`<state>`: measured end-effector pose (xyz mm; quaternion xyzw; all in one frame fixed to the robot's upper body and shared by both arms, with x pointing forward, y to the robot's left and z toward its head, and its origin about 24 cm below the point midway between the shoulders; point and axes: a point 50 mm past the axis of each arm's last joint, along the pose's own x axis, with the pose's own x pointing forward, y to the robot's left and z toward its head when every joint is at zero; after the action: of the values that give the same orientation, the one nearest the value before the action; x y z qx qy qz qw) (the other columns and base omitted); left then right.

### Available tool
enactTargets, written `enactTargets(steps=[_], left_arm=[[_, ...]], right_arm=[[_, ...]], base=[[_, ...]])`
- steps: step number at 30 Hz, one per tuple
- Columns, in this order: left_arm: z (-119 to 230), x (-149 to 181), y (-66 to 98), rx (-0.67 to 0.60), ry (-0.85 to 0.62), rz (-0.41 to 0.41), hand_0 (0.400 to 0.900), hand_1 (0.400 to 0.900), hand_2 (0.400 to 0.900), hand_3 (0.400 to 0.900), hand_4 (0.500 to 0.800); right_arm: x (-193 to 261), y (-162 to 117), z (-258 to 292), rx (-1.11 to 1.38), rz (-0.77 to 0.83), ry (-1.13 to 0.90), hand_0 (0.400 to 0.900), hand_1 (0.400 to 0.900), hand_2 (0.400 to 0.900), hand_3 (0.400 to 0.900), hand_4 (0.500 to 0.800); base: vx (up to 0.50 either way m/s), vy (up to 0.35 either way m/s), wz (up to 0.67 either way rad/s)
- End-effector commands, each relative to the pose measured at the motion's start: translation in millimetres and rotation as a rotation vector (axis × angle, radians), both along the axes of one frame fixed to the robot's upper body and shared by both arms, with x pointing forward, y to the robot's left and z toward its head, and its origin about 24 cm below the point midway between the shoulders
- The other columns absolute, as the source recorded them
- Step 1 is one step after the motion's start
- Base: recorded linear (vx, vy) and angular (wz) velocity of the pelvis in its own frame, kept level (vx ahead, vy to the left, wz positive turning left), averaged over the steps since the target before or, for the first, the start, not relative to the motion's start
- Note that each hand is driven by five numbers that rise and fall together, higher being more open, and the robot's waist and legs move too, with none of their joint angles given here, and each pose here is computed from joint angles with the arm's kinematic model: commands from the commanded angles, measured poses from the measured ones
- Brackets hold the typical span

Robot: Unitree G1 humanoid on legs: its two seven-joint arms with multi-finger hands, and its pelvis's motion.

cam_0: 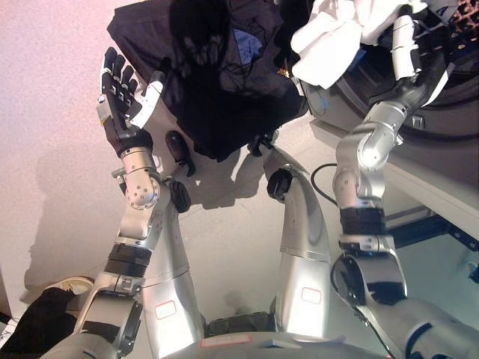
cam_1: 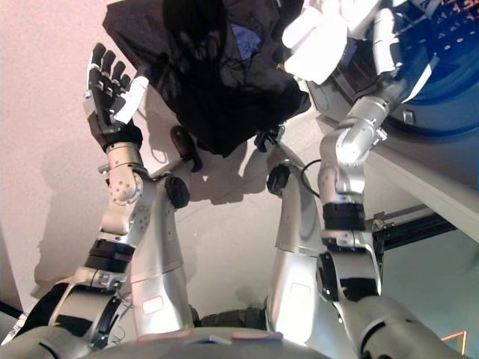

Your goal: Put the clothes in the basket into the washing machine.

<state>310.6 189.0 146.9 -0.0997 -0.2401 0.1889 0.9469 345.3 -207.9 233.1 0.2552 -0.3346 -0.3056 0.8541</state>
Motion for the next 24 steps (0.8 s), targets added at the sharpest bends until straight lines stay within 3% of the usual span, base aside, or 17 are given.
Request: enactTargets(steps=[1,5,12,18,19,20,21,24], left_arm=[[-6,-18,-4.5,0.01,-0.067,0.011,0.9,0.9,0.9,0.9,0.8],[-4,-19,-14.8,0.034,-0.083,-0.04,0.9,0.9,0.9,0.9,0.8],[-8,-23,-32.2,0.124,-0.067,-0.185,0.9,0.9,0.9,0.9,0.8],[-11,-23,-39.3,0.141,-0.054,-0.244,0.9,0.9,0.9,0.9,0.8],[-12,-22,-41.7,0.139,-0.047,-0.26,0.9,0.9,0.9,0.9,0.8],[-12,-21,-43.0,0.135,-0.05,-0.268,0.9,0.9,0.9,0.9,0.8],[-12,-21,-42.9,0.135,-0.049,-0.269,0.9,0.9,0.9,0.9,0.8],[-9,-19,-44.7,0.118,-0.057,-0.272,0.9,0.9,0.9,0.9,0.8]], right_arm=[[-10,-29,15,0.121,-0.201,-0.11,0.4,0.4,0.4,0.4,0.5],[4,-59,37,0.246,-0.349,-0.032,0.4,0.4,0.4,0.4,0.5],[-11,-134,89,0.156,-0.57,0.081,0.4,0.4,0.4,0.4,0.5],[-23,-157,105,0.04,-0.641,0.139,0.4,0.4,0.4,0.4,0.5],[-19,-157,101,0.018,-0.618,0.174,0.459,0.459,0.459,0.459,0.535],[-16,-158,97,0.019,-0.588,0.188,0.459,0.459,0.459,0.459,0.535],[-17,-159,97,0.02,-0.582,0.187,0.9,0.9,0.9,0.9,0.8],[-11,-153,89,0.052,-0.549,0.18,0.9,0.9,0.9,0.9,0.8]], base=[[0.032,0.012,0.11],[0.019,0.003,0.09],[0.014,-0.023,0.09],[0.023,-0.023,0.05],[0.0,0.0,0.0],[0.0,0.0,0.0],[0.0,0.0,0.0],[0.008,-0.007,-0.01]])
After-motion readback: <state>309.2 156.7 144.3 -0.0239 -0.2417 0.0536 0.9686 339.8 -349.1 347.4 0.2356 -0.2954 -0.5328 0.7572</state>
